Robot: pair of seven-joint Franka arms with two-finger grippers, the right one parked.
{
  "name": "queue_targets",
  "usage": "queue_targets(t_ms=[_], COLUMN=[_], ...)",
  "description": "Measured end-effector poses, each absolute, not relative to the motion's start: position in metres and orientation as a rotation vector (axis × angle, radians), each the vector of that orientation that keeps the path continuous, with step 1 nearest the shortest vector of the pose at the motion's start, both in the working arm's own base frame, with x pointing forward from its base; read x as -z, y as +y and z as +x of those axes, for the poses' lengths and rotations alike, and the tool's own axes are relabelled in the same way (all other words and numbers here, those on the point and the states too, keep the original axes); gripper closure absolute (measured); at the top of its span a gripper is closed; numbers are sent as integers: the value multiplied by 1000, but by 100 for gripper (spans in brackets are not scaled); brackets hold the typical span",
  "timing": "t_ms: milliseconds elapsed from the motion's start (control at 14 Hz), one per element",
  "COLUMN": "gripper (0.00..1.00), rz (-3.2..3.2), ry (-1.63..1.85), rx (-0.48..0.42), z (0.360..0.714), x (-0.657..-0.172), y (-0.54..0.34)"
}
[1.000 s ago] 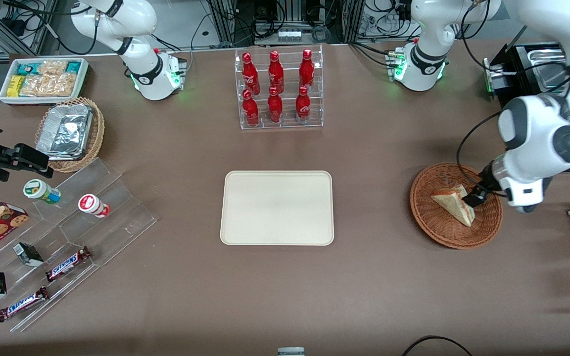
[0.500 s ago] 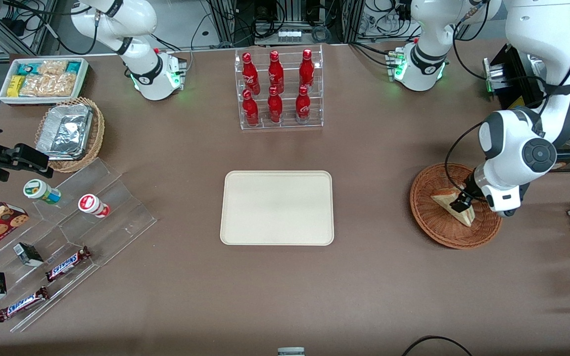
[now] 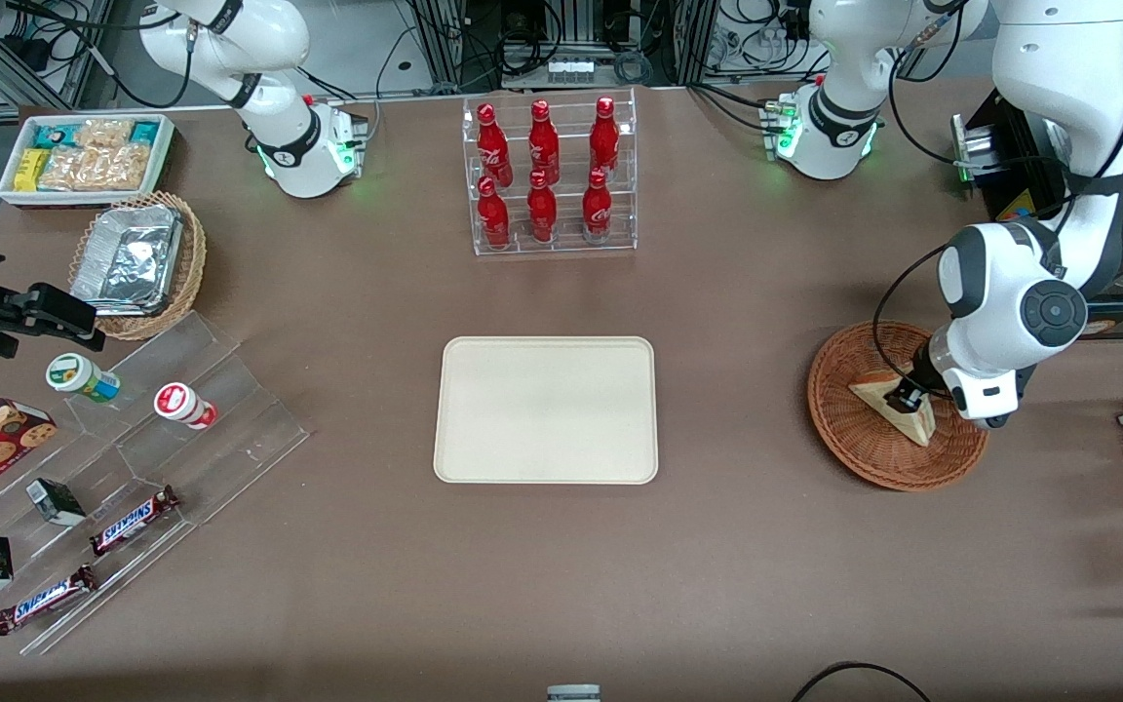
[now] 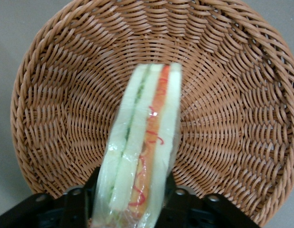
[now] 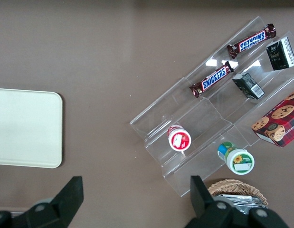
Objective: Place sandwich from basket to tray
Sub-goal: 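Close the left gripper on the wrapped sandwich, then lift the sandwich up out of the basket with the left gripper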
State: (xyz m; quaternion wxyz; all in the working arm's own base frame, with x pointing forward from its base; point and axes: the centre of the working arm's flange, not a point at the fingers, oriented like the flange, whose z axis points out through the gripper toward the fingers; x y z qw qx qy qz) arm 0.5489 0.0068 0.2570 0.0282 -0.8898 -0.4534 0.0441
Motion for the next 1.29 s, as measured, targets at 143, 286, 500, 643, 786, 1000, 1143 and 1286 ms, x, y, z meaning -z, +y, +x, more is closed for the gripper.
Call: queue_targets(t_ms=[143,286,500,643,786,1000,1143,1286], gripper=[65,70,82,82,82,81,81,81], rz=[-2743,-2733,-2751,-2772,-2792,-2826,-2856,-2903], ry=[-1399,-1389,-1311,-1248,-1190,-1080,-999,-911], rx=[-144,-182,-240,-272,-291,-310,-299,-275], z=[552,557,564,566,566,568,568,565], x=[-263,-280,-329,-369,-408,-461,-486,-506], y=[7,6,2,-3,-14,-44,-75,-114])
